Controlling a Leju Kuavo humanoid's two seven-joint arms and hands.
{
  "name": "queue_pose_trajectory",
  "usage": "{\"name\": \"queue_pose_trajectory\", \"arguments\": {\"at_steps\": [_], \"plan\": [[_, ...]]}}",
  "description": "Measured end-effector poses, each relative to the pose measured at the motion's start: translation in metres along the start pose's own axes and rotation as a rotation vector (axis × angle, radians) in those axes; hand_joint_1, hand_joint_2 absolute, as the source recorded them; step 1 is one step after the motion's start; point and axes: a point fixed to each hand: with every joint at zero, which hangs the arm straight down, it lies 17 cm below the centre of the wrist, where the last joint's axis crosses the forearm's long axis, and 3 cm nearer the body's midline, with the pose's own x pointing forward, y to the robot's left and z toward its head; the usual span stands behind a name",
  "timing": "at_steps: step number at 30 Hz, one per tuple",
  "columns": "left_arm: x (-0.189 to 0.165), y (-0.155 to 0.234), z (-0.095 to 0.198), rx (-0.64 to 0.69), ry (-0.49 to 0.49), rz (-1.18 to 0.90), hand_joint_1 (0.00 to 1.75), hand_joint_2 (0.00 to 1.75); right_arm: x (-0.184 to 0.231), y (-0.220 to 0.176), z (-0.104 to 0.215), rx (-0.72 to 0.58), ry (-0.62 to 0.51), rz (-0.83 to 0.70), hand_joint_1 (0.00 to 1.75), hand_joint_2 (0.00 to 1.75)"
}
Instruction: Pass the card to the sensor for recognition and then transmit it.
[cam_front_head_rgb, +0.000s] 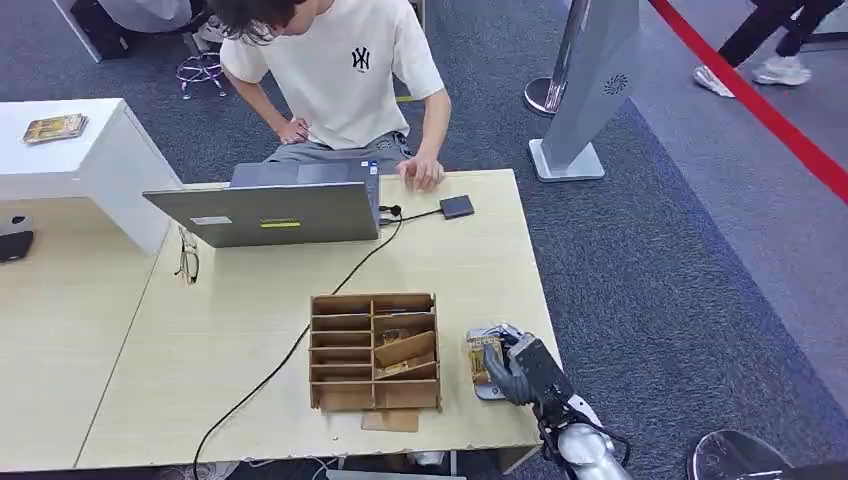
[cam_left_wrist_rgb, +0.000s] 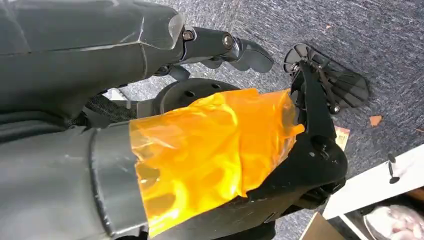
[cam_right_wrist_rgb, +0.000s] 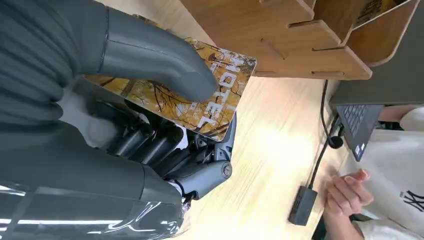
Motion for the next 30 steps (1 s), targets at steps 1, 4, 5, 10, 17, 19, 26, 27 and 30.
{"name": "queue_pose_trajectory", "arguments": {"at_steps": [1,4,5,10,17,19,26,27,30], "plan": [[0.0,0.0,0.0,0.0,0.0,0.0,0.0,0.0,0.0,-0.001,-0.001,-0.003,0.001,0.0,1.75,1.75],[0.0,0.0,0.0,0.002,0.001,0.001,0.0,0.0,-0.001,-0.004,-0.003,-0.011,0.001,-0.001,1.75,1.75],[-0.001,0.001,0.0,0.003,0.001,0.003,0.0,0.0,-0.001,-0.005,-0.003,-0.013,0.0,-0.002,1.75,1.75],[-0.002,0.001,0.0,0.007,0.003,0.002,0.0,0.0,-0.002,-0.006,-0.004,-0.018,-0.001,-0.005,1.75,1.75],[-0.004,0.002,0.0,0.013,0.011,0.007,0.0,0.0,-0.003,-0.007,-0.005,-0.021,0.002,-0.003,1.75,1.75],[-0.006,0.002,0.0,0.016,0.016,0.006,0.0,0.0,-0.003,-0.007,-0.006,-0.025,0.004,-0.003,1.75,1.75],[-0.012,0.003,0.0,0.02,0.028,0.009,0.0,0.0,-0.004,-0.006,-0.007,-0.033,0.007,0.015,1.75,1.75],[-0.012,0.004,0.0,0.021,0.03,0.009,0.0,0.0,-0.004,-0.007,-0.007,-0.038,0.007,0.02,1.75,1.75],[-0.015,0.003,0.0,0.023,0.034,0.004,0.0,0.0,-0.006,-0.013,-0.008,-0.058,0.007,0.058,1.75,1.75]]}}
